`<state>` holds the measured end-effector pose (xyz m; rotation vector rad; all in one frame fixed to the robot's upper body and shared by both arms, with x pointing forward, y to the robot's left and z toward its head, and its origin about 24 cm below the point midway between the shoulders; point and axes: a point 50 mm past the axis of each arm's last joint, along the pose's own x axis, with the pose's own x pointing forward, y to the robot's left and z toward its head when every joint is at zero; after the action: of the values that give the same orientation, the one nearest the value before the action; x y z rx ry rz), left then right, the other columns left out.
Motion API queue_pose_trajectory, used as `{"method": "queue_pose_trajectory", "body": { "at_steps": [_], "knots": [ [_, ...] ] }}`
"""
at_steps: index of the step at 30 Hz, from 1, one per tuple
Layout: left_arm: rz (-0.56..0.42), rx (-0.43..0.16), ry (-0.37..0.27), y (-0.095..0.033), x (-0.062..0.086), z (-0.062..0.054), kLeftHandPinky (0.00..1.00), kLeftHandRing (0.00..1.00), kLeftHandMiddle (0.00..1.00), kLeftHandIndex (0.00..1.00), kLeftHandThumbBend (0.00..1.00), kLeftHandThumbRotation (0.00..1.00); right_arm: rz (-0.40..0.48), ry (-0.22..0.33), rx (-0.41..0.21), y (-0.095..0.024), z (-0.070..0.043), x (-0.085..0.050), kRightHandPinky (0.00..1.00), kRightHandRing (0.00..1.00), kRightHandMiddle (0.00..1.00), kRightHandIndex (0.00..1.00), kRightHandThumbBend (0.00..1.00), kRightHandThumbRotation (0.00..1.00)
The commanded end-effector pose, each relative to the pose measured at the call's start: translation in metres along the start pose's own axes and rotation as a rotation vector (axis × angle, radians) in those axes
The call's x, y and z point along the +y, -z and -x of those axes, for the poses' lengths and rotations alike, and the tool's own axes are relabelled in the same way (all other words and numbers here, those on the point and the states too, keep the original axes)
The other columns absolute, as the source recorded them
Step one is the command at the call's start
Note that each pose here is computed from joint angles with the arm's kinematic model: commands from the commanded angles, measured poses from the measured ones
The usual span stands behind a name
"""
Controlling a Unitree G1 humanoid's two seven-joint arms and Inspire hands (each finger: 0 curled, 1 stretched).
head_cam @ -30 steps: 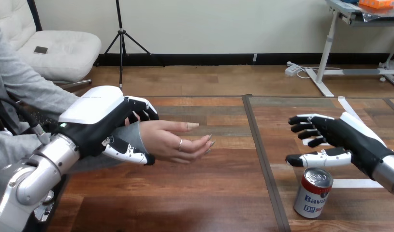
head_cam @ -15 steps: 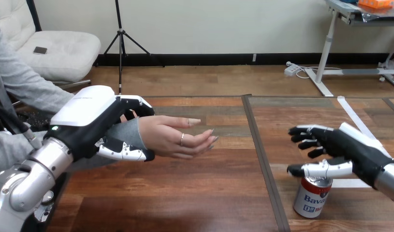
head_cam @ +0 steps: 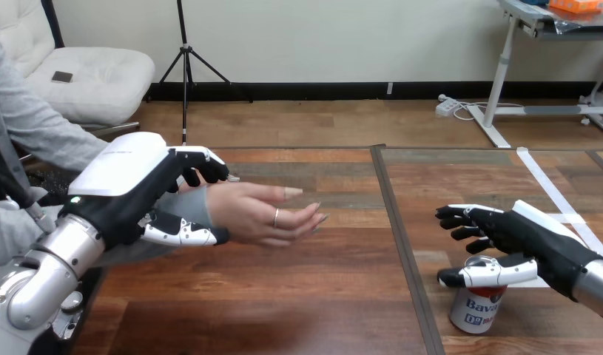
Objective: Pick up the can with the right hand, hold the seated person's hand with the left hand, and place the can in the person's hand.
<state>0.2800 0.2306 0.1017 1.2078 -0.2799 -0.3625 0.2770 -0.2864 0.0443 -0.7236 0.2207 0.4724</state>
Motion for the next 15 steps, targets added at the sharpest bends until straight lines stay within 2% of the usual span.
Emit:
{"method": "queue_pose_trajectory", "body": {
  "at_steps": [1, 15],
  "knots": [
    [-0.029, -0.036, -0.105, -0.0067, 0.0236, -0.0027, 0.54, 0.66, 0.68, 0.66, 0.71, 0.26, 0.082, 0.049, -0.046, -0.0193, 0.0064, -0.0266, 0.83, 0.89, 0.90, 0.89, 1.00, 0.40],
    [-0.027, -0.037, -0.103, -0.0067, 0.0232, -0.0027, 0.55, 0.66, 0.68, 0.66, 0.72, 0.25, 0.094, 0.027, -0.019, -0.0207, 0.0142, -0.0229, 0.80, 0.89, 0.92, 0.93, 1.00, 0.42]
  ]
}}
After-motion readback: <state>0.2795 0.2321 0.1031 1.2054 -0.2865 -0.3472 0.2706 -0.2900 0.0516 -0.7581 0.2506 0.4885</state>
